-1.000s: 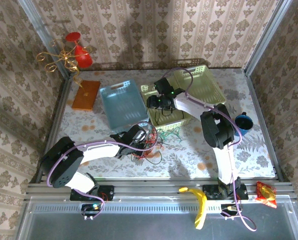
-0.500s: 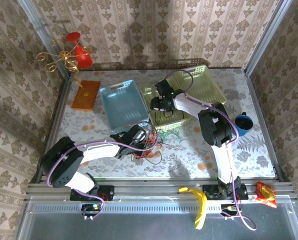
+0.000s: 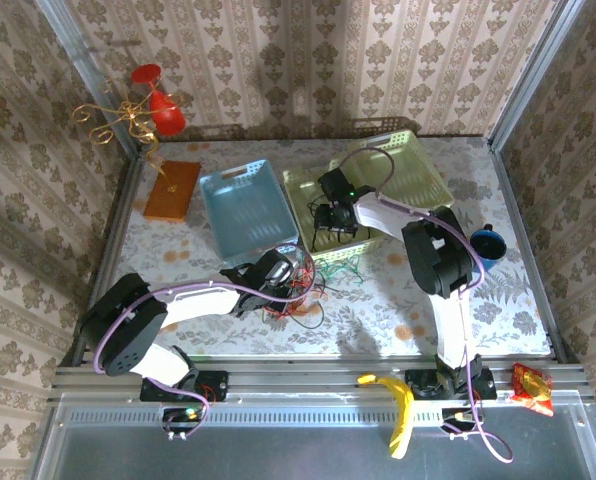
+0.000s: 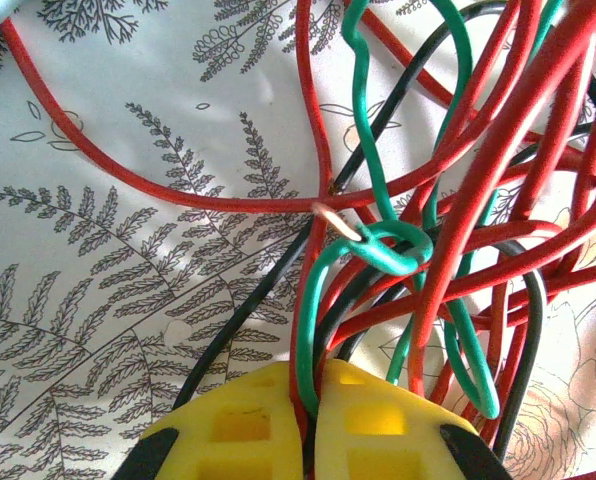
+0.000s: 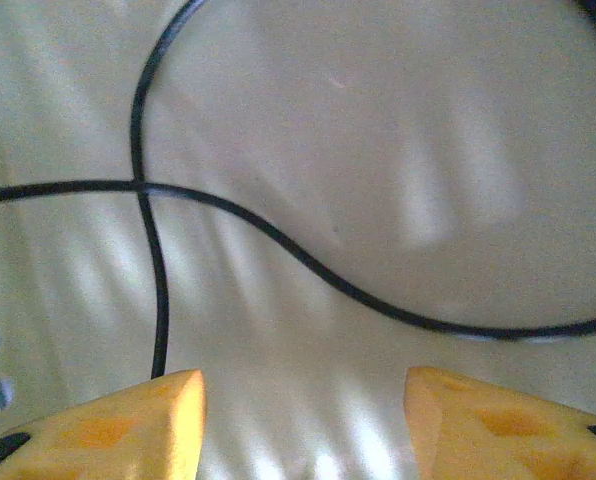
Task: Untangle the cables
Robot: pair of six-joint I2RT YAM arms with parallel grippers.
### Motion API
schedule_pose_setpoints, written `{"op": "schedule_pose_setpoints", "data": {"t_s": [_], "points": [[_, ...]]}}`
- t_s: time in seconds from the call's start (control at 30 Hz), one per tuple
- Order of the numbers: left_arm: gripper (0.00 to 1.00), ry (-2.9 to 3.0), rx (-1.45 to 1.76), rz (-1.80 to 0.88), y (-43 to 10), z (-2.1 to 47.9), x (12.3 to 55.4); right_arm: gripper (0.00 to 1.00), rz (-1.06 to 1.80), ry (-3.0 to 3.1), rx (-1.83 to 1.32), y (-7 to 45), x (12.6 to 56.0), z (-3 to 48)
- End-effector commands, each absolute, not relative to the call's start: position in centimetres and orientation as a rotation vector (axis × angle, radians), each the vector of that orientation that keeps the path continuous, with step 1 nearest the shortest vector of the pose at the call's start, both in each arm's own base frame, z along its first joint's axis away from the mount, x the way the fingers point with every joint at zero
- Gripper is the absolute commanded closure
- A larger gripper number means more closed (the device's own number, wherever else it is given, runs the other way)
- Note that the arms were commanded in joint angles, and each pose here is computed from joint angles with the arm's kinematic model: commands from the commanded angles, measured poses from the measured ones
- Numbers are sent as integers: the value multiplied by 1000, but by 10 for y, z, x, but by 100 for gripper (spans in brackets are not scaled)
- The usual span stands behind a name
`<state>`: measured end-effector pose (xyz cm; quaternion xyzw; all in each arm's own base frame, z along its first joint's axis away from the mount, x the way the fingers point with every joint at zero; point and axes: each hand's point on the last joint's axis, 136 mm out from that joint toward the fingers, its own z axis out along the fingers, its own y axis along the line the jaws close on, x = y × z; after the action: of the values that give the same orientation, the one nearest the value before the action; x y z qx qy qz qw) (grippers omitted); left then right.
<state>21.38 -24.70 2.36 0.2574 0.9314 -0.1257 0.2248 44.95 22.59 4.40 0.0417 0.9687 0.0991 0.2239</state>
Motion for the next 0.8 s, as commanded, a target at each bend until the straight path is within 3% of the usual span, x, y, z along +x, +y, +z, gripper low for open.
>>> {"op": "schedule_pose_setpoints", "data": {"t_s": [0.0,0.17,0.33,0.57,0.77], "points": [[100,2604,754,-303,-242,19,208,43,351,2518,49,228,458,98],[100,2587,769,-303,-244,22,212,42,352,2421,-18,217,441,143],[100,2572,757,-373,-251,24,214,42,376,2424,-130,211,389,154],[100,2550,726,-475,-260,27,217,44,455,2565,-675,240,259,109],[100,2558,720,-485,-260,24,216,44,226,2653,-1027,244,197,59]]}}
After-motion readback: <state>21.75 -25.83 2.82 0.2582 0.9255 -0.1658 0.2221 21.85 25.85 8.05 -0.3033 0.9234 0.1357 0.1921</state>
